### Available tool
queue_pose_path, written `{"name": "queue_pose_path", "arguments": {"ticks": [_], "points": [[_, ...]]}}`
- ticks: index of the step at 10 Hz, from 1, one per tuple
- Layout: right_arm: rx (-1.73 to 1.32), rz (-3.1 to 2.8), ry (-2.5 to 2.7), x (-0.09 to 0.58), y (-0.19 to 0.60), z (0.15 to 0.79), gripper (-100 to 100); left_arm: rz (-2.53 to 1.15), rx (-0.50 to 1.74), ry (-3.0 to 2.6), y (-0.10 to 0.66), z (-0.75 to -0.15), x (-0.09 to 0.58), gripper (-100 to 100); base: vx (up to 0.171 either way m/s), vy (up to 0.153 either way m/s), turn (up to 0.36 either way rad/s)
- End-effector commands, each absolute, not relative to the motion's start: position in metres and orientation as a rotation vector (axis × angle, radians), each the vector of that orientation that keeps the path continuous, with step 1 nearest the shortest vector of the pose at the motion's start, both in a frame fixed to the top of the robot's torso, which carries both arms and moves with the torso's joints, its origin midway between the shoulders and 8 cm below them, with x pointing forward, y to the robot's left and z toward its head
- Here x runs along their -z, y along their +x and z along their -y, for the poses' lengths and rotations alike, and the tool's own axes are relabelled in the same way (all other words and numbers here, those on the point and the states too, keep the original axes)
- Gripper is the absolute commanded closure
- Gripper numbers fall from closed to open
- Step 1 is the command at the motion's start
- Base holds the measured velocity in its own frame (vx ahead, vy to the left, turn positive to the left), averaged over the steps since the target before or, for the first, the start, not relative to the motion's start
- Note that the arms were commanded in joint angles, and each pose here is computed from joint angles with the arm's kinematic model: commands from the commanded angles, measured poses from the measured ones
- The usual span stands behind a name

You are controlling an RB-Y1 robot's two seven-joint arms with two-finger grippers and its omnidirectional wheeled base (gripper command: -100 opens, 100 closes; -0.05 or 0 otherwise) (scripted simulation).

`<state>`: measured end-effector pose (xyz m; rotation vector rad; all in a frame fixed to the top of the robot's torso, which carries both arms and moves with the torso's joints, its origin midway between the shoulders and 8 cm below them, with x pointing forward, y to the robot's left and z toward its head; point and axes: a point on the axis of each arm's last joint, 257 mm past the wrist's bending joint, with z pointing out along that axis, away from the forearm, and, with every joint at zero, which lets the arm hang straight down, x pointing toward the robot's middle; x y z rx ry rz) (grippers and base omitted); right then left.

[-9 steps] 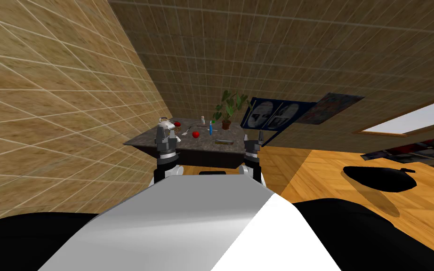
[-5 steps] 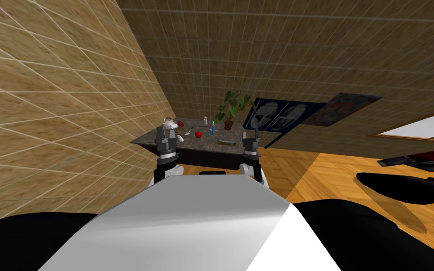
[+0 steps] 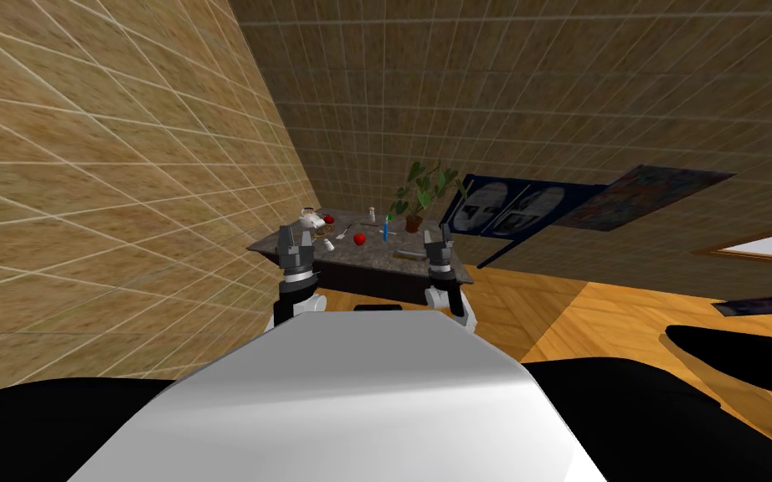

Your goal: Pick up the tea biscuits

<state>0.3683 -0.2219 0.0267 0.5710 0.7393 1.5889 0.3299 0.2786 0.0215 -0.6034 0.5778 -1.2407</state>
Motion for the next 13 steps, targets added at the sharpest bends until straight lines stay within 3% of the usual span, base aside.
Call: {"name": "queue_pose_path", "arguments": {"ticks": [1, 13], "points": [[-1.594, -0.77, 0.534, -0.027, 0.37, 0.214, -100, -0.578, 1.241, -0.603, 0.33, -0.279, -0.022, 0, 0.0, 0.036, 0.066], [-1.603, -1.131, 0.122, 0.006, 0.369, 0.117, -100, -0.578, 1.241, -0.603, 0.33, -0.279, -0.022, 0, -0.003, 0.048, 0.121]]}}
